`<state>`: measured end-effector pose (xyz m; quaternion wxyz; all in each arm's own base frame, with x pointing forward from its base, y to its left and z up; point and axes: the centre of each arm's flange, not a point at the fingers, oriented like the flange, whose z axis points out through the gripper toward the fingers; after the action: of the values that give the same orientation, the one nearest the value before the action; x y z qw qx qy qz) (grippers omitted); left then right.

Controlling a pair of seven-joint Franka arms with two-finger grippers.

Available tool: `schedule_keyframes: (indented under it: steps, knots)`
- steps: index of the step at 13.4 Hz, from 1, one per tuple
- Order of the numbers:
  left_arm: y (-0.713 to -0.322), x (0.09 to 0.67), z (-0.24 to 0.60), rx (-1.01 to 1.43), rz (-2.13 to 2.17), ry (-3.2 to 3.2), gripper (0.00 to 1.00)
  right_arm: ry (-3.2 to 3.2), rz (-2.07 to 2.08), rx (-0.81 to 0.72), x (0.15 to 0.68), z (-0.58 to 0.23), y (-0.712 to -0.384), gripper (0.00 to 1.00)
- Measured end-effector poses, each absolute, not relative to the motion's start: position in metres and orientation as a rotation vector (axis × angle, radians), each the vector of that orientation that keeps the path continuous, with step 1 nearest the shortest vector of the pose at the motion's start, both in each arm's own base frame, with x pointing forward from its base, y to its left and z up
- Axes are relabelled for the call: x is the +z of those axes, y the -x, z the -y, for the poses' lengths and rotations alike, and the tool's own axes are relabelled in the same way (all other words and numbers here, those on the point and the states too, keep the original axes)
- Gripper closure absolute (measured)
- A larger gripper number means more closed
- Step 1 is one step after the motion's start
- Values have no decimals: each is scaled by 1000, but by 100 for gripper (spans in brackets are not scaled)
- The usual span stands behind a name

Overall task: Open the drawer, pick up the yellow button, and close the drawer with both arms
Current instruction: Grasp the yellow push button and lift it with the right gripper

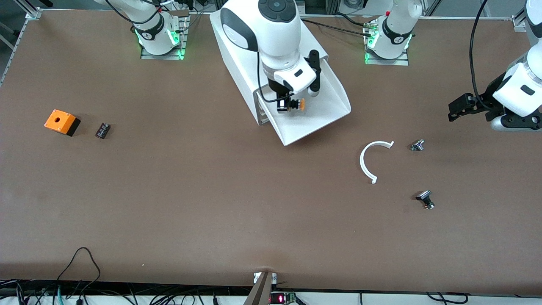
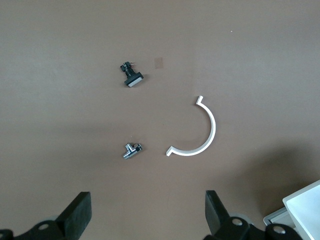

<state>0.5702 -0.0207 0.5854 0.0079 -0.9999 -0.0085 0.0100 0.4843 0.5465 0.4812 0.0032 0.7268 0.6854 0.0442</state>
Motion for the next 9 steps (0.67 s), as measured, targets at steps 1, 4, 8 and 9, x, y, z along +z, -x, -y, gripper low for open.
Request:
schedule_keyframes:
  steps: [1,4,8,9]
  knots:
    - [-570,586,22,30,23,3125,0,-2293,-2106,146,483,-535,-497,59]
    - [-571,583,37,22,-48,3059,0,-2337,-1977,161,488,-501,-532,59]
    - [-577,566,57,55,-126,2991,0,-2426,-1786,99,479,-441,-571,59]
    - [-579,563,57,62,-127,2991,0,-2438,-1746,61,468,-428,-578,59]
